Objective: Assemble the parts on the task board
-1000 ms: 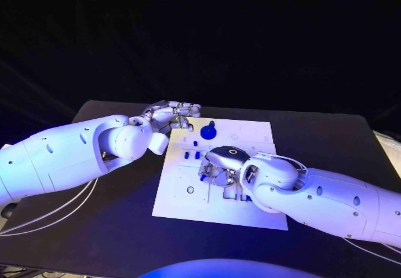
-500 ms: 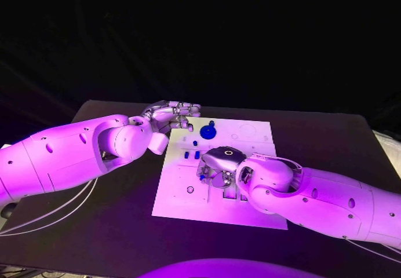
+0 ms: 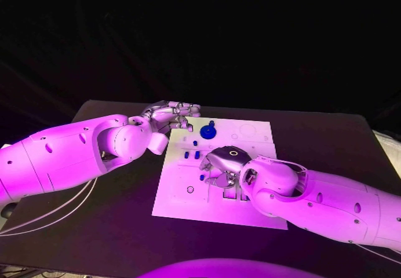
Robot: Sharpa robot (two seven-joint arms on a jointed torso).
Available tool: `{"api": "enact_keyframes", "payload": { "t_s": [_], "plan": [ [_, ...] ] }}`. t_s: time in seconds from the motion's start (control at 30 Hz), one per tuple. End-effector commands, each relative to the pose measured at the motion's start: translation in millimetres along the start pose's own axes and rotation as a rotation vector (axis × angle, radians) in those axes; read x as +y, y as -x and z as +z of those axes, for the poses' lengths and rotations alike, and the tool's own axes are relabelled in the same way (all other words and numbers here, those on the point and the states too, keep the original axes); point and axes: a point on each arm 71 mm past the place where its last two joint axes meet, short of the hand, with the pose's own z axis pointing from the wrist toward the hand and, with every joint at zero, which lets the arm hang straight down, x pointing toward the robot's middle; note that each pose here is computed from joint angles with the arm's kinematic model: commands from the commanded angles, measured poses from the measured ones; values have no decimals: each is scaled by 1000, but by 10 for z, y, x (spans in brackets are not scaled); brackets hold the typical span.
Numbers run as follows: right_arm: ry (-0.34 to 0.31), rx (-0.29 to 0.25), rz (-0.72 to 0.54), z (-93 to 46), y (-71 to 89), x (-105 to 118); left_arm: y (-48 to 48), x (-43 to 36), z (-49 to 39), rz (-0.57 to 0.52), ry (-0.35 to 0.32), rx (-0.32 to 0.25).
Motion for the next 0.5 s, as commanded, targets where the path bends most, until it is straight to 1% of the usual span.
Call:
{"api": "enact_keyframes", "payload": {
  "t_s": [0.03, 0.1, 0.13, 0.2, 0.33, 0.37, 0.4, 0.5],
  "plan": [
    [8, -107, 32, -80, 90, -2, -10, -3, -1, 3, 1, 19],
    [3, -133, 61, -155, 137, -38, -4, -3, -3, 3, 2, 17],
    [-7, -148, 80, -221, 183, -79, 0, -3, -5, 3, 2, 17],
    [-25, -159, 98, -299, 246, -140, 5, -4, -8, 4, 2, 16],
    [-81, -152, 93, -441, 401, -326, 19, -6, -18, 4, 1, 12],
    [-90, -150, 87, -458, 427, -360, 21, -6, -20, 4, 0, 11],
    [-109, -145, 69, -490, 483, -441, 27, -9, -24, 5, -3, 9],
    [-146, -133, 34, -536, 561, -595, 35, -15, -30, 5, -11, 4]
  ]
}}
